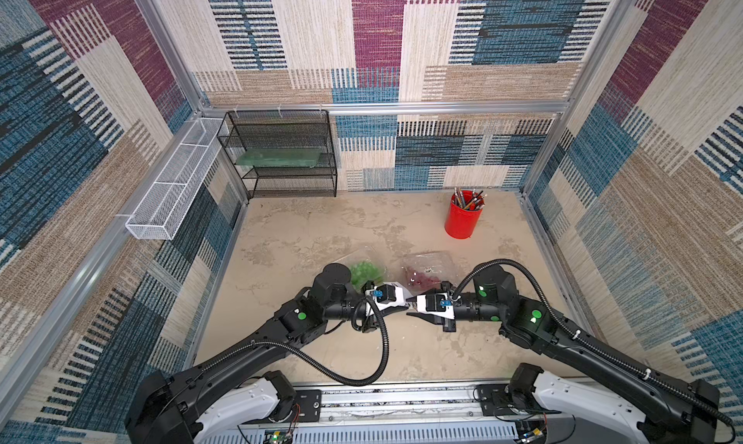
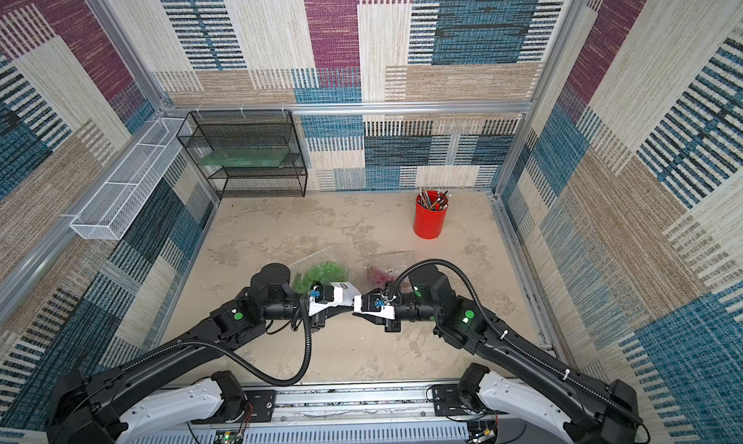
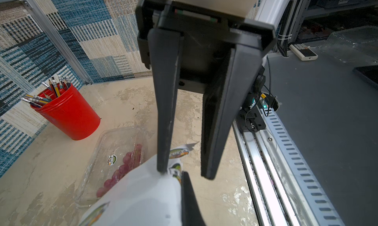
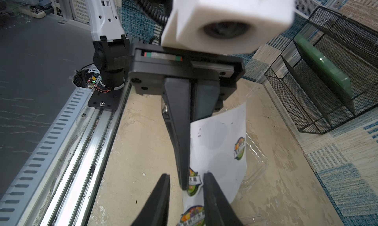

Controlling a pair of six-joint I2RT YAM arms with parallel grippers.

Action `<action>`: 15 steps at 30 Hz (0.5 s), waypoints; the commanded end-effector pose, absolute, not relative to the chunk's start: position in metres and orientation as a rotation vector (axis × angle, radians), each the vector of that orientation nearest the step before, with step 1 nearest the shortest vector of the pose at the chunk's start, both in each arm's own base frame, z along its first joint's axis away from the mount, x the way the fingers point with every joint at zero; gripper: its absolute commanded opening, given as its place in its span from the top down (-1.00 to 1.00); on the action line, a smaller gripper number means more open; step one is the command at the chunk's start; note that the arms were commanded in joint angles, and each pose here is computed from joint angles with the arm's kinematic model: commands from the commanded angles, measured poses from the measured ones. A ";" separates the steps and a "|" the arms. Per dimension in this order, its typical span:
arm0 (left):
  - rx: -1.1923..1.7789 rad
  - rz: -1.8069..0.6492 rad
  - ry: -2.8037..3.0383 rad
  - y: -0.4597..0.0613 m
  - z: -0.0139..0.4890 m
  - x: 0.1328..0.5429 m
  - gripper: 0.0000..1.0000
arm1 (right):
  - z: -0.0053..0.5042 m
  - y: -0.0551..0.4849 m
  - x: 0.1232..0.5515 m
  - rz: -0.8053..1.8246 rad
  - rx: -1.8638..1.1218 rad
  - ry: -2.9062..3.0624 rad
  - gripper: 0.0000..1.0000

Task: Label fruit boxes
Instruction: Tear off the label from the label sticker.

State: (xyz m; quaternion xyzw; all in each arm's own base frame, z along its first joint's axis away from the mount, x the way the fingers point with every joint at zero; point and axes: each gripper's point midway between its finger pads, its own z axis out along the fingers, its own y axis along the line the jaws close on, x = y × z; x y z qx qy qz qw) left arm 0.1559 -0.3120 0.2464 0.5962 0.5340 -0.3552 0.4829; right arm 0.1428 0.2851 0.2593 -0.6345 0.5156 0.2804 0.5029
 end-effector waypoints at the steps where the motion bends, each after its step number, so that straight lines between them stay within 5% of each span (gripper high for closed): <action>1: 1.453 -0.833 1.278 -0.313 0.251 0.159 1.00 | 0.258 0.285 0.138 0.693 -1.552 1.236 0.38; 15: 1.441 -0.824 1.293 -0.312 0.252 0.161 1.00 | 0.262 0.280 0.136 0.690 -1.531 1.232 0.47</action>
